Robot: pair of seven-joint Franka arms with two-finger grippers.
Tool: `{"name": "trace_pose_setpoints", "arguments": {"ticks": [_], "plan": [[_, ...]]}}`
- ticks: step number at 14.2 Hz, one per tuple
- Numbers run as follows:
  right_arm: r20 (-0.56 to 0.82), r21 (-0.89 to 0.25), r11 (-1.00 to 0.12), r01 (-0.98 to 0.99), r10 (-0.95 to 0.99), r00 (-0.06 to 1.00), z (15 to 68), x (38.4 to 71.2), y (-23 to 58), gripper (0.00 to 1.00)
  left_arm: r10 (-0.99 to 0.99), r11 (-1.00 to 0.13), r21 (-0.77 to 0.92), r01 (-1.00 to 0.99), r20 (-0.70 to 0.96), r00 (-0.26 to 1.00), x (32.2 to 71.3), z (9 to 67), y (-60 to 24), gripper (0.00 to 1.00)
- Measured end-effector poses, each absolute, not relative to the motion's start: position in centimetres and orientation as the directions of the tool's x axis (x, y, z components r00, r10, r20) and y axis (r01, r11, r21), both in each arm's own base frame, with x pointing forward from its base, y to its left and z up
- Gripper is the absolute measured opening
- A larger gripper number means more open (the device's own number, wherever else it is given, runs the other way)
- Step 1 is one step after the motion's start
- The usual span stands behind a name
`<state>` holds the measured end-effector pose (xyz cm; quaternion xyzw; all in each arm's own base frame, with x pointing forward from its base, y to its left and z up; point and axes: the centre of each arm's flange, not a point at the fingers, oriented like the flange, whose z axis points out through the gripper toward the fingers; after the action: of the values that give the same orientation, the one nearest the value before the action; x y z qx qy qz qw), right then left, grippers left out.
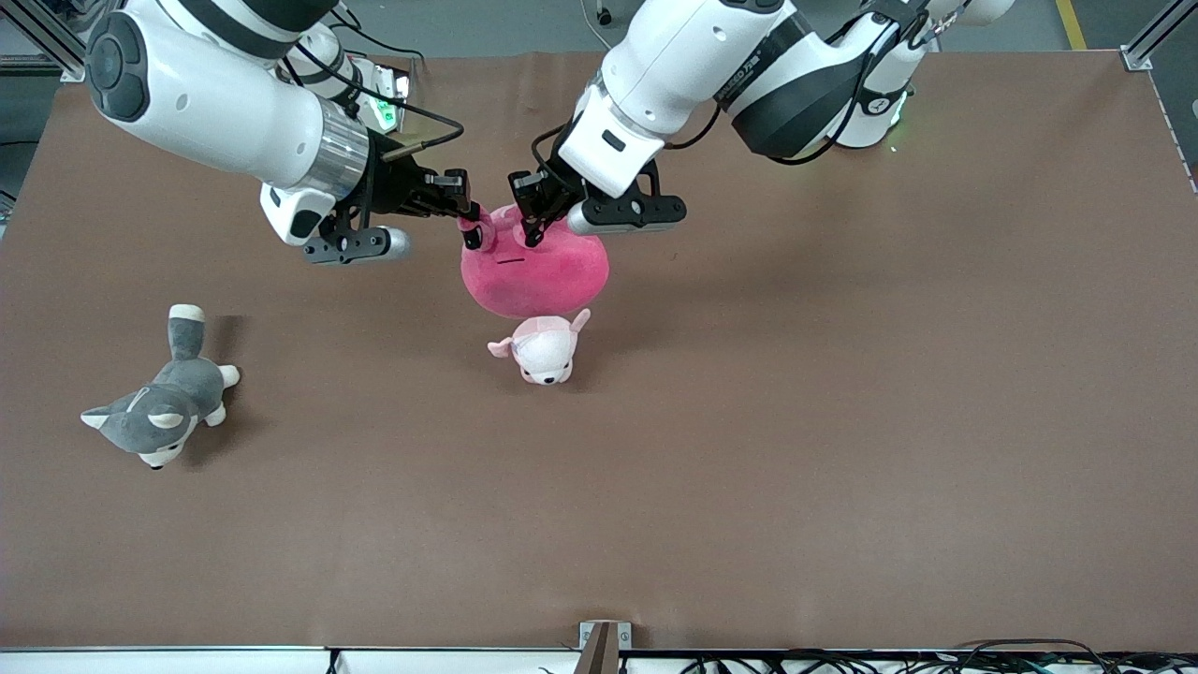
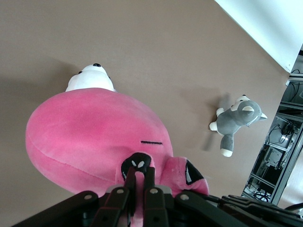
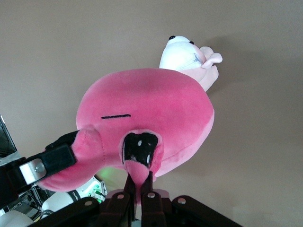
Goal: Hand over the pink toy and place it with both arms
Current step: 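Open the left gripper and release the pink toy to the right gripper, then carry the pink toy with the right gripper while the left gripper withdraws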
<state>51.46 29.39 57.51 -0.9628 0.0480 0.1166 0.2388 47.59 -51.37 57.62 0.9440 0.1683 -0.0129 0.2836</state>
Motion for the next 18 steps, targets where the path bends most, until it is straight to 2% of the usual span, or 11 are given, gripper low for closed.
{"name": "trace_pose_setpoints", "arguments": {"ticks": [5, 6, 9, 14, 16, 18], "plan": [[-0.257, -0.443, -0.882, -0.162, -0.049, 0.965, 57.4, 51.8, 28.6, 0.07, 0.31, -0.79, 0.53, 0.308, -0.088, 0.947, 47.5, 59.2, -50.8, 0.63], [-0.254, -0.443, -0.879, -0.177, -0.066, 0.965, 57.5, 52.3, 27.6, 0.07, 0.311, -0.801, 0.514, 0.305, -0.077, 0.947, 47.5, 59.9, -50.1, 0.75], [-0.203, -0.466, -0.866, -0.181, -0.095, 0.975, 57.6, 55.3, 21.2, 0.07, 0.293, -0.869, 0.409, 0.278, -0.025, 0.956, 47.0, 63.5, -45.6, 1.0], [-0.133, -0.496, -0.864, -0.082, -0.018, 0.991, 51.2, 60.9, 6.5, 0.07, 0.186, -0.964, 0.201, 0.174, 0.042, 0.982, 44.7, 71.3, -33.2, 1.0], [-0.123, -0.508, -0.861, -0.03, 0.038, 0.992, 47.9, 62.1, 3.4, 0.07, 0.142, -0.981, 0.14, 0.136, 0.032, 0.989, 45.7, 71.8, -28.3, 1.0], [-0.118, -0.525, -0.85, 0.041, 0.121, 0.986, 45.2, 62.5, 2.0, 0.07, 0.146, -0.982, 0.123, 0.142, 0.025, 0.989, 48.5, 70.8, -23.3, 1.0]]}}
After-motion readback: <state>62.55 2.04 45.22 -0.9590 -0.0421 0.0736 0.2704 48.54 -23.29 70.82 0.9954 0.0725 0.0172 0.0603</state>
